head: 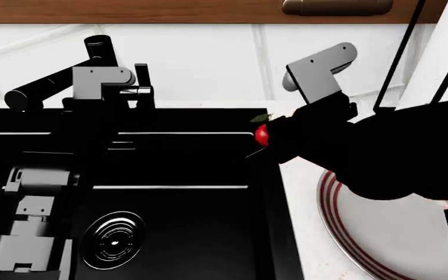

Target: Pick the cherry from the counter and place it in the sink. Then turn on the sink faucet.

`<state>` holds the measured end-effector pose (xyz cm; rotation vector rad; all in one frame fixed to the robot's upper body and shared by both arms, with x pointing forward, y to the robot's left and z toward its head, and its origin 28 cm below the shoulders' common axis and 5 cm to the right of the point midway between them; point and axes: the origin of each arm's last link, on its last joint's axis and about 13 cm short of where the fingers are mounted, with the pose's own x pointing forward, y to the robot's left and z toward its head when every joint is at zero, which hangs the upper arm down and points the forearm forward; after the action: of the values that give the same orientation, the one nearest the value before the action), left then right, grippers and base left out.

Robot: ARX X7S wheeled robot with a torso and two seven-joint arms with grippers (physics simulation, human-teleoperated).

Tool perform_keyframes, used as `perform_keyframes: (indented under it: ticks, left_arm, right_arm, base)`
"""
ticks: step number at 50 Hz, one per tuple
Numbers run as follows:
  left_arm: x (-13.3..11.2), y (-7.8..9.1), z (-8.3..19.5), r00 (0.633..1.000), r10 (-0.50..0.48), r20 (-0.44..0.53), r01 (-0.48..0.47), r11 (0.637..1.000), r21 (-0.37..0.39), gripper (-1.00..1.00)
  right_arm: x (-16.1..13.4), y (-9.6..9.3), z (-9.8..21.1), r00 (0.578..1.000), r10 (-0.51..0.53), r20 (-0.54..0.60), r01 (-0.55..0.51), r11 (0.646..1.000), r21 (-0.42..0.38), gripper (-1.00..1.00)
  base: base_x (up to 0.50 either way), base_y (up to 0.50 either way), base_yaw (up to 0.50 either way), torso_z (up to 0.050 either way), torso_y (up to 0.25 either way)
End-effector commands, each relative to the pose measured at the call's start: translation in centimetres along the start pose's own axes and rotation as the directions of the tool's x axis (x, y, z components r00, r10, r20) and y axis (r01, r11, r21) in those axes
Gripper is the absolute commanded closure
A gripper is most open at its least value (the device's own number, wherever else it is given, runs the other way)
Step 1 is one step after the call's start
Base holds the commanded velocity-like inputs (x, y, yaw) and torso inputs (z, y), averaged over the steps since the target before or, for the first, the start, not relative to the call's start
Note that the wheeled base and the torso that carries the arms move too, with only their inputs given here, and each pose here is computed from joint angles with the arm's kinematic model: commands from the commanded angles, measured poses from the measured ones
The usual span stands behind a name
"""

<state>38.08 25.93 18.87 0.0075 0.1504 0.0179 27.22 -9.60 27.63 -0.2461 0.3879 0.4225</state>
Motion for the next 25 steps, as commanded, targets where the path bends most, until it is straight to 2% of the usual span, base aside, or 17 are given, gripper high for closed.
perform_keyframes:
  ticks: [1,8,16,25]
  left_arm:
    - [0.0,-0.1,-0.1,1.0,-0.005,-0.002,0.005,1.0,0.0,-1.0]
    - [-0.1,0.0,-0.1,1.0,-0.002,-0.001,0.002,1.0,-0.001,-1.0]
    - [-0.1,-0.1,-0.1,1.0,-0.006,-0.002,0.006,1.0,-0.001,-1.0]
    - [0.0,-0.1,-0.2,1.0,-0.009,-0.003,0.009,1.0,0.002,-1.0]
  right_arm:
    - [2.6,3.0,0.2,0.992,0.125,-0.009,-0.125,0.99,-0.058,1.0]
    - [4.2,4.5,-0.2,0.983,0.178,-0.039,-0.181,0.98,-0.087,1.0]
    - [6.3,4.7,-0.1,0.975,0.218,-0.048,-0.221,0.972,-0.077,1.0]
    - [8.5,6.5,-0.1,0.952,0.299,-0.068,-0.304,0.948,-0.093,1.0]
  base:
    - [0.0,0.0,0.0,0.0,0.0]
    - [0.0,0.0,0.0,0.0,0.0]
    - [0.0,0.0,0.0,0.0,0.0]
    - [0.0,0.0,0.0,0.0,0.0]
